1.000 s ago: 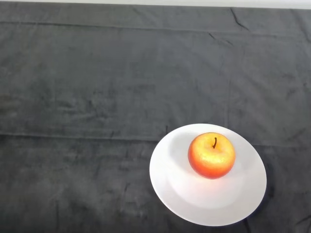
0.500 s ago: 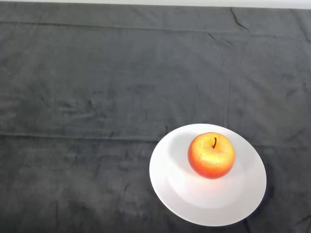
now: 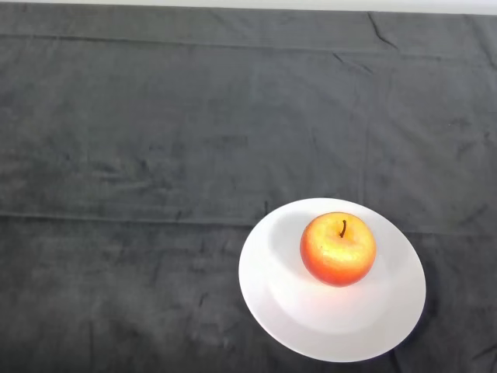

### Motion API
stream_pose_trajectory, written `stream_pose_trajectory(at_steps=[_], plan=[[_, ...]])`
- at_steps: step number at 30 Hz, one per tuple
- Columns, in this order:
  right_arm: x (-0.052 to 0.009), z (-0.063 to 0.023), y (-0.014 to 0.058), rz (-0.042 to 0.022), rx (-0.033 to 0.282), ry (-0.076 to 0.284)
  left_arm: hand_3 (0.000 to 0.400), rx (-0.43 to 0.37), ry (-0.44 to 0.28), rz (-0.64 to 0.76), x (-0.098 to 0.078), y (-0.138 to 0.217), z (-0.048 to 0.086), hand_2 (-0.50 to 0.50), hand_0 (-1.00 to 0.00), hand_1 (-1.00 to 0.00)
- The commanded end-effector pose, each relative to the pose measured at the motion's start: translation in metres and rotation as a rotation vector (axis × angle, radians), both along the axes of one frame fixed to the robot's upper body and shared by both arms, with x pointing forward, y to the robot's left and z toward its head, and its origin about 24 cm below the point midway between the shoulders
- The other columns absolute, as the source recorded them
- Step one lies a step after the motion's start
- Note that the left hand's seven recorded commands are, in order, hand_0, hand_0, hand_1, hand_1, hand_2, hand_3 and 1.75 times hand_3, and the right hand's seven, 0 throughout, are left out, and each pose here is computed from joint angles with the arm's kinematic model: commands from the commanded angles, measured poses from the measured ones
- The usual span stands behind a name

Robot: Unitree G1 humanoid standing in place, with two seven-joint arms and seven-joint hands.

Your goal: Move the apple to the plate

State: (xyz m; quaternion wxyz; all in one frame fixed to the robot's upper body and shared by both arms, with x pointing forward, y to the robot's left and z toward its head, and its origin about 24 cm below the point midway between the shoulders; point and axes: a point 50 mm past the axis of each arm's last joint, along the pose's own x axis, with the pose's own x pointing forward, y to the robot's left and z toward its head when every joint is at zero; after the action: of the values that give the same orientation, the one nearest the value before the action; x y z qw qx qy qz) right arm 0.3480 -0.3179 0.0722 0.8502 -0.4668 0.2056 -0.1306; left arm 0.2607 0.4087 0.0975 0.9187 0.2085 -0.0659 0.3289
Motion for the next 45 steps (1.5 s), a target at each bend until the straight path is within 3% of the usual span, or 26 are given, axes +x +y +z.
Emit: stream_pose_trajectory(at_steps=[1, 45], plan=[[-0.0086, -0.0108, -0.0069, -0.0238, 0.011, 0.034, 0.000, 0.049, 0.012, 0.038, -0.0101, 0.0120, 0.0074, 0.00, 0.00, 0.00], [-0.0086, -0.0108, -0.0069, -0.0238, 0.011, 0.034, 0.000, 0.046, 0.013, 0.034, -0.0117, 0.0140, 0.0085, 0.00, 0.00, 0.00]])
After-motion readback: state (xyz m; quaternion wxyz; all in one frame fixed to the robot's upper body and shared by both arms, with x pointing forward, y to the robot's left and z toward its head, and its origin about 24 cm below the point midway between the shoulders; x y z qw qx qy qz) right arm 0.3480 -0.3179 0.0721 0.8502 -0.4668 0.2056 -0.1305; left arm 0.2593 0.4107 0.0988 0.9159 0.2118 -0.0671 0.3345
